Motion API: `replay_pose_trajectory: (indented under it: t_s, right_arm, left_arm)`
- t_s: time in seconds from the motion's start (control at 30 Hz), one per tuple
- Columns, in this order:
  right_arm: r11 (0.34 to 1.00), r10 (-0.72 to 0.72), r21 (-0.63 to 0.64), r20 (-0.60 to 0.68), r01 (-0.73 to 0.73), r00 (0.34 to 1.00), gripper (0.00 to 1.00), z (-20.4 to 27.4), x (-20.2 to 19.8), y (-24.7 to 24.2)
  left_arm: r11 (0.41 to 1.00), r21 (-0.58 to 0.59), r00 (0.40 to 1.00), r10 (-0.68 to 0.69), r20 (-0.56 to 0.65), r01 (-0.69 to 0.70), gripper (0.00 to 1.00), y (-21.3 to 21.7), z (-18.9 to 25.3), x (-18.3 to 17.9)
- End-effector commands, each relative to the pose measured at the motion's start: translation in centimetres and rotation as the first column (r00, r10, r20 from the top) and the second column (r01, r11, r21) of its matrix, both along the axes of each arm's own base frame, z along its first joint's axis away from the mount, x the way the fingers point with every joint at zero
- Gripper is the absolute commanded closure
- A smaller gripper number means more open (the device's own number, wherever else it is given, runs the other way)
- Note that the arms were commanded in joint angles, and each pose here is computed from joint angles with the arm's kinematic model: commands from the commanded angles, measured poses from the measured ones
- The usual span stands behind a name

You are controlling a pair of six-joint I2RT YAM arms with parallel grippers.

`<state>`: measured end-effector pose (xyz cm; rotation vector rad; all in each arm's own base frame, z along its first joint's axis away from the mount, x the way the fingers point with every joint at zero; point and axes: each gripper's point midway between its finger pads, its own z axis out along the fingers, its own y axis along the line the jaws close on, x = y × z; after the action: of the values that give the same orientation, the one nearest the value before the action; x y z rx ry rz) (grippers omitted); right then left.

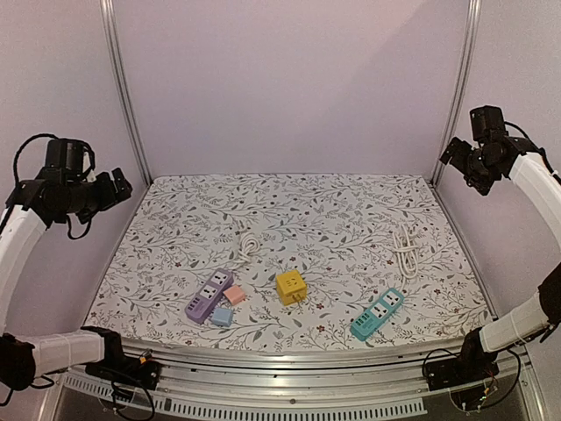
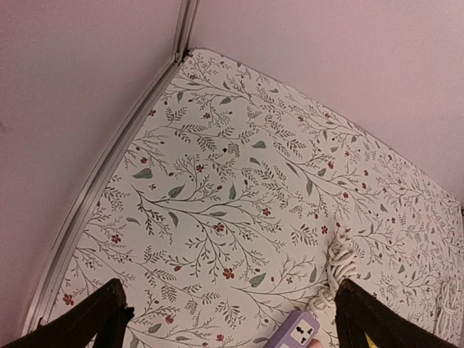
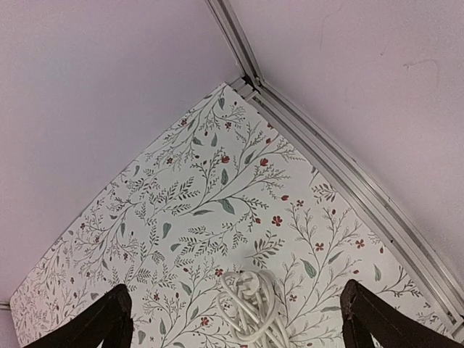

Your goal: Insert the plug

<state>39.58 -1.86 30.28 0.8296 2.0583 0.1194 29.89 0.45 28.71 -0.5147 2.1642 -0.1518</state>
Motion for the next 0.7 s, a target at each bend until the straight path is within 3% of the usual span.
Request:
replay_pose_trajectory:
  t_s: [0.0, 0.27, 0.5, 0.67]
  right_arm:
    - [0.999, -0.03, 0.028, -0.194, 0.036, 0.981, 0.01, -3.1, -3.7, -0.2]
    - [0.993, 0.116, 0.029, -0.409, -0.114, 0.905, 0.01, -6.9, -6.5, 2.3]
    - [0.971, 0.234, 0.068, -0.43, -0.227, 0.872, 0.01, -8.4, -8.0, 4.2]
    - [0.934, 0.355, 0.196, -0.463, -0.297, 0.812, 0.01, -9.4, -9.0, 7.2]
  left_arm:
    - [0.994, -0.093, 0.991, -0.064, -0.115, 0.053, 0.0, -1.8, -2.8, -0.9]
    - [0.979, -0.113, 0.95, -0.194, -0.246, 0.171, 0.01, -7.0, -5.8, -0.8]
    - [0.954, -0.137, 0.89, -0.297, -0.346, 0.266, 0.01, -14.3, -7.7, -2.4]
    - [0.955, -0.152, 0.867, -0.294, -0.402, 0.254, 0.03, -19.6, -9.2, -3.4]
